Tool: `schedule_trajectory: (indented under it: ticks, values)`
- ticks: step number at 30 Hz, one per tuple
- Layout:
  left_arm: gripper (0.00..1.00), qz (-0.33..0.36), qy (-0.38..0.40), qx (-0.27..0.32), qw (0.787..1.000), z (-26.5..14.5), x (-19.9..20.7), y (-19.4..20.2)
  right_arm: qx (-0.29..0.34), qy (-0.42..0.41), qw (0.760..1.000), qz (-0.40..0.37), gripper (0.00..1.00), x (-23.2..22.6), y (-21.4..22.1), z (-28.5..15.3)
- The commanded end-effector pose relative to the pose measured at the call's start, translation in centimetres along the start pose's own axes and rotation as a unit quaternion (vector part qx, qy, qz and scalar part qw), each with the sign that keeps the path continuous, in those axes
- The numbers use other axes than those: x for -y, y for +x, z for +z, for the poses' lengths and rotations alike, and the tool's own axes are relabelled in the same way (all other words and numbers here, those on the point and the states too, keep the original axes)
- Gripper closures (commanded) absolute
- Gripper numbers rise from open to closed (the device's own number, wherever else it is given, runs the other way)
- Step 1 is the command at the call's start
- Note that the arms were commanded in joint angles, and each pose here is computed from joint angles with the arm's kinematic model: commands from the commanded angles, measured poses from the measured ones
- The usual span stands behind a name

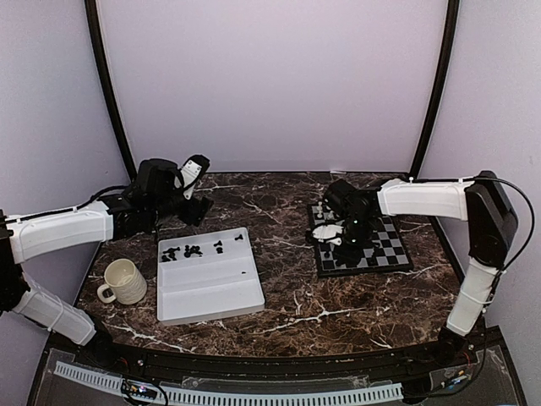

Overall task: Set up the chess pieces on the board
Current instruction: Place the knight at g8.

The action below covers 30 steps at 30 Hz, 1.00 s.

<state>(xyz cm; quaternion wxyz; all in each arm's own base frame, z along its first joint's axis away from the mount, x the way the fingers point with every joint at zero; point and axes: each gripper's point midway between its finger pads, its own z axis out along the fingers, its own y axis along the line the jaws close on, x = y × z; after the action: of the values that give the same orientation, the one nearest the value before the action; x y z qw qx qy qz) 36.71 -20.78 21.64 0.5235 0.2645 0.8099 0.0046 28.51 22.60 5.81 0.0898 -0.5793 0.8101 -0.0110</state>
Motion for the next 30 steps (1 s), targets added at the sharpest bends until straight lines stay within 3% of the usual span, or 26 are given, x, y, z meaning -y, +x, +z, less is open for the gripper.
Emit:
schedule_trajectory:
  ticks: [1, 16, 22, 30]
  values:
    - [0.21, -0.007, 0.007, 0.008, 1.000, -0.69, -0.24, -1.17, -0.006, 0.009, 1.000, 0.013, 0.95, 0.91, -0.18, 0.05]
    - [0.21, -0.008, 0.014, 0.007, 1.000, -0.90, -0.05, -1.21, -0.029, -0.003, 0.999, 0.014, 0.95, 0.72, 0.58, 0.14]
    - [0.21, -0.009, 0.017, 0.004, 1.000, -0.84, 0.06, -1.12, -0.033, -0.007, 0.999, 0.017, 0.84, 0.62, 0.58, 0.44]
    - [0.21, -0.009, 0.021, 0.001, 1.000, -0.70, 0.25, -0.95, -0.029, -0.013, 0.999, 0.021, 0.79, 0.59, 0.19, 0.48]
